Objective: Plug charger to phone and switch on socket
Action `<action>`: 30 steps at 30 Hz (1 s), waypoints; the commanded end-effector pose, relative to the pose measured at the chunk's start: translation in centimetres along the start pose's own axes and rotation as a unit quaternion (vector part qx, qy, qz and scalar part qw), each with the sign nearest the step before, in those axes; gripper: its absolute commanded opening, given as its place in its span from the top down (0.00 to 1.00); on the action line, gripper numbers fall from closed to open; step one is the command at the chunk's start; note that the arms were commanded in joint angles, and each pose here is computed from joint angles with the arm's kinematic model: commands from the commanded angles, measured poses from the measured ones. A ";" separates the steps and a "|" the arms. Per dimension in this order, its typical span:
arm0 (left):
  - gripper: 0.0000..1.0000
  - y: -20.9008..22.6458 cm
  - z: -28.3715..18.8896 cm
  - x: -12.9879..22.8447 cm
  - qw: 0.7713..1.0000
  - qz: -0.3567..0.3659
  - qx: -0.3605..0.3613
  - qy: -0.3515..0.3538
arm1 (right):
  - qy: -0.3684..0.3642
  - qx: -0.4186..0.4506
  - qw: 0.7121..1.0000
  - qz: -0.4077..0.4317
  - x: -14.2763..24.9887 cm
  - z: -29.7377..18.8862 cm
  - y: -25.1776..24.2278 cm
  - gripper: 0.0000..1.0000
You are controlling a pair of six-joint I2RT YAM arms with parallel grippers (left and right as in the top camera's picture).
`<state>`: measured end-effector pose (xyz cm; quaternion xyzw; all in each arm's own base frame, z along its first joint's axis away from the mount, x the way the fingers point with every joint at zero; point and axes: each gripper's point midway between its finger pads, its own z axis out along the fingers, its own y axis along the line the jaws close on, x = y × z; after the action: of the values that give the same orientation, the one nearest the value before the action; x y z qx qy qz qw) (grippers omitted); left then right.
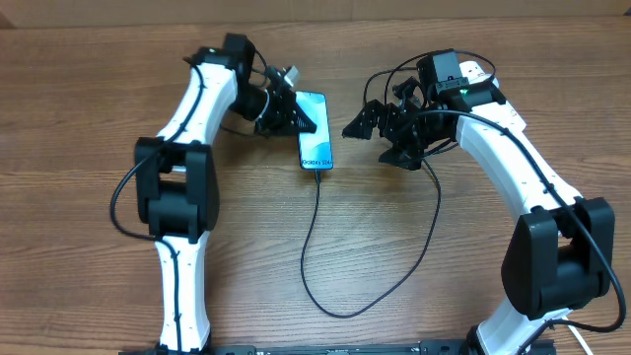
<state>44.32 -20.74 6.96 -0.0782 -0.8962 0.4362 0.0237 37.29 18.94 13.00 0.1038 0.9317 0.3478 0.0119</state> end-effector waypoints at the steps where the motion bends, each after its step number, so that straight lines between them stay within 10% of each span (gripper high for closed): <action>1: 0.96 1.3 0.5 -0.9 0.999 -0.008 -0.032 -0.010 | -0.015 0.023 1.000 -0.014 -0.7 -0.3 -0.7 0.00; 21: 0.79 7.1 0.3 -2.2 0.968 -0.008 -0.249 -0.038 | -0.015 0.042 0.999 -0.007 -0.6 -0.3 -1.4 0.00; 28: 0.00 9.9 -2.2 -1.1 0.937 -0.036 -0.346 -0.028 | -0.027 0.083 0.996 0.014 -1.0 -1.1 -3.6 0.00; 30: 0.00 10.4 -3.2 -0.9 0.926 -0.044 -0.373 -0.027 | -0.036 0.116 0.992 0.030 -1.3 -2.0 -5.1 0.00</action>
<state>46.35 -15.72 1.72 -0.0468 -0.9853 0.1644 -0.0082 36.42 16.30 11.30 0.1241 0.9523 0.2787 0.0015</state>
